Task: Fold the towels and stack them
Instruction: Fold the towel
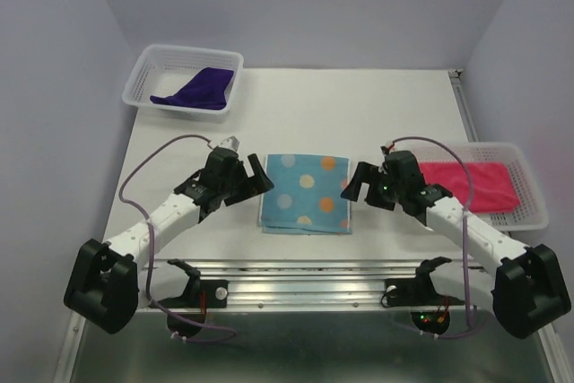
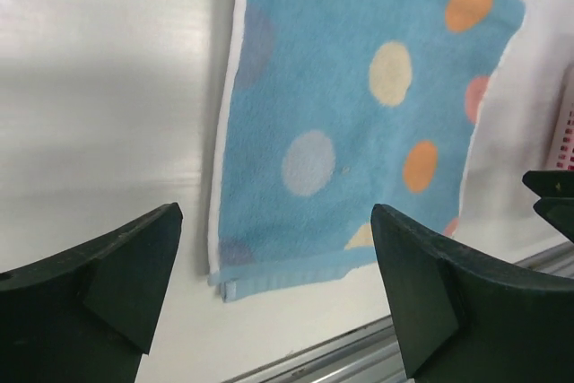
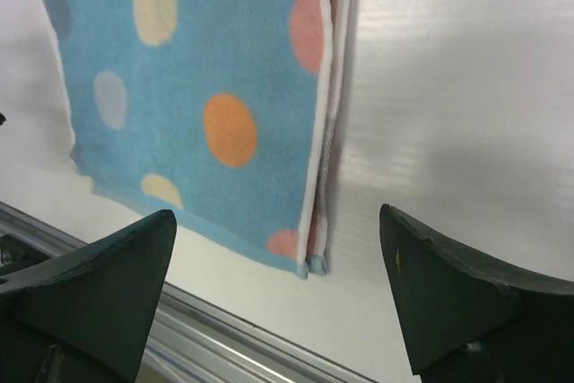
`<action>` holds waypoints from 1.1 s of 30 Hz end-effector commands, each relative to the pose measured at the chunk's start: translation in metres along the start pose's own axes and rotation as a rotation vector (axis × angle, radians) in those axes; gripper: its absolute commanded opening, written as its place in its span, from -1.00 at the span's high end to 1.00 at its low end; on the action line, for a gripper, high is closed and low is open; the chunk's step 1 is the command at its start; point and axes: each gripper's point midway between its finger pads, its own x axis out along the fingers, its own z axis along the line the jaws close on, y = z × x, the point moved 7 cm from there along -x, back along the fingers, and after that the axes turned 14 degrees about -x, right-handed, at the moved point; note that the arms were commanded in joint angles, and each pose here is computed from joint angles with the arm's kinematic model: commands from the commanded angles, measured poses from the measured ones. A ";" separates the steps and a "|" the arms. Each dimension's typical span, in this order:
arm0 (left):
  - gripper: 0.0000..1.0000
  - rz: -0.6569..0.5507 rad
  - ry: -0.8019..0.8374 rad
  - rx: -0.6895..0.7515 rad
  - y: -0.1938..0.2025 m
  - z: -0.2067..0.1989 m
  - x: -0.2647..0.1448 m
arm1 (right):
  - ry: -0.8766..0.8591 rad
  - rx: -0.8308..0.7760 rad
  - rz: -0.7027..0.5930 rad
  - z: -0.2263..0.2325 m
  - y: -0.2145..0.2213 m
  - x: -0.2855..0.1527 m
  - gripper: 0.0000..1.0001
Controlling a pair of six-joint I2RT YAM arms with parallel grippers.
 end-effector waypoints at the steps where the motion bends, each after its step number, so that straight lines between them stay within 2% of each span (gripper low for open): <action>1: -0.98 -0.196 0.042 0.119 -0.047 -0.043 0.004 | 0.079 -0.125 -0.164 0.010 -0.066 0.006 -1.00; 3: -0.98 -0.195 0.033 0.151 -0.057 -0.054 0.014 | 0.152 -0.136 -0.157 0.005 -0.080 0.017 -1.00; 4: -0.98 -0.167 -0.008 0.188 -0.061 -0.055 0.036 | 0.275 -0.157 -0.124 -0.009 -0.089 0.035 -1.00; 5: -0.98 -0.207 -0.013 0.196 -0.070 -0.061 0.033 | 0.271 -0.158 -0.140 -0.005 -0.097 0.032 -1.00; 7: -0.98 -0.188 -0.051 0.198 -0.082 -0.065 0.053 | 0.384 -0.169 -0.095 -0.020 -0.103 0.050 -0.98; 9: -0.98 -0.150 -0.103 0.208 -0.084 -0.059 0.076 | 0.398 -0.185 -0.107 -0.018 -0.120 0.060 -0.91; 11: -0.93 -0.141 -0.100 0.219 -0.091 -0.067 0.086 | 0.396 -0.203 -0.058 -0.022 -0.119 0.077 -0.87; 14: -0.76 -0.089 -0.112 0.224 -0.092 -0.064 0.106 | 0.402 -0.224 -0.051 -0.024 -0.126 0.086 -0.75; 15: -0.64 -0.068 -0.122 0.225 -0.092 -0.060 0.114 | 0.400 -0.230 -0.044 -0.026 -0.125 0.092 -0.63; 19: -0.44 -0.063 -0.139 0.211 -0.099 -0.057 0.127 | 0.416 -0.230 -0.006 -0.036 -0.123 0.105 -0.41; 20: -0.31 -0.060 -0.141 0.210 -0.100 -0.056 0.129 | 0.418 -0.233 -0.004 -0.037 -0.123 0.107 -0.41; 23: -0.22 -0.059 -0.154 0.212 -0.102 -0.053 0.133 | 0.423 -0.228 0.000 -0.041 -0.123 0.115 -0.38; 27: 0.13 -0.033 -0.154 0.214 -0.099 -0.050 0.140 | 0.430 -0.227 0.011 -0.046 -0.124 0.122 -0.32; 29: 0.23 -0.028 -0.170 0.208 -0.097 -0.046 0.144 | 0.419 -0.229 0.017 -0.046 -0.122 0.126 -0.29; 33: 0.45 -0.018 -0.190 0.204 -0.092 -0.040 0.149 | 0.392 -0.239 0.027 -0.047 -0.120 0.132 -0.12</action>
